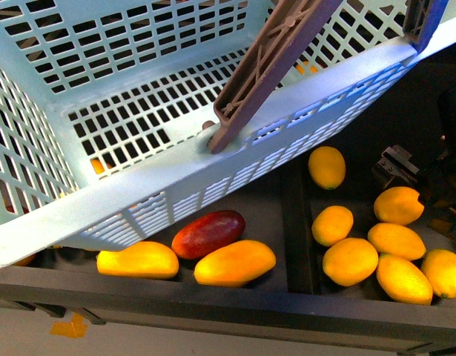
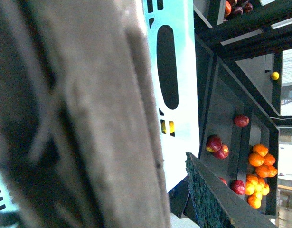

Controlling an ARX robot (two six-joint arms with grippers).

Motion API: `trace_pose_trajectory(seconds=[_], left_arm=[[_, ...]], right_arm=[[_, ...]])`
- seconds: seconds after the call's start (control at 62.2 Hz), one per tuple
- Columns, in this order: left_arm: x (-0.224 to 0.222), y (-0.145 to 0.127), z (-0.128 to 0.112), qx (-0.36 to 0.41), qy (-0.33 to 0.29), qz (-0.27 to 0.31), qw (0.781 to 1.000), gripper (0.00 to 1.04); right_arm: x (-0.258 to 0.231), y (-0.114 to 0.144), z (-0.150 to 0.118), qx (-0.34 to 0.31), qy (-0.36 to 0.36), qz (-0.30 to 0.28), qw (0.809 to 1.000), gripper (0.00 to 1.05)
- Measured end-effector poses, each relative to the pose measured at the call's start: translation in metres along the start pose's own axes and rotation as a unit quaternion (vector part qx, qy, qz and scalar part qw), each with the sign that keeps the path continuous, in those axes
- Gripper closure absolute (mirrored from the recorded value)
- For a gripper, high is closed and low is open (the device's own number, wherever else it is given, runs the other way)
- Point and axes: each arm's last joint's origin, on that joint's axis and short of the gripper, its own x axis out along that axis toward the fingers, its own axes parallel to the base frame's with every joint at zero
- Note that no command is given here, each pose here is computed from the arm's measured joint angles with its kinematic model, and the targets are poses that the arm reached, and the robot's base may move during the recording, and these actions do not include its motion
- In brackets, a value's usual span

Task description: Pick lemon and mango into basket

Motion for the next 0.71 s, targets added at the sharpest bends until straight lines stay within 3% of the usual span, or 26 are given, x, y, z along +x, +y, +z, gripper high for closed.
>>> trace_pose_trajectory(seconds=[0.338, 0.53, 0.707], left_arm=[[0.000, 0.000, 0.000, 0.000, -0.001, 0.000, 1.000, 0.78], [0.000, 0.000, 0.000, 0.000, 0.000, 0.000, 1.000, 0.78], [0.000, 0.000, 0.000, 0.000, 0.000, 0.000, 1.000, 0.78]], right_arm=[[0.018, 0.004, -0.005, 0.011, 0.003, -0.021, 1.000, 0.09], [0.020, 0.003, -0.005, 0.013, 0.004, -0.022, 1.000, 0.35], [0.016, -0.002, -0.007, 0.016, 0.002, -0.009, 1.000, 0.44]])
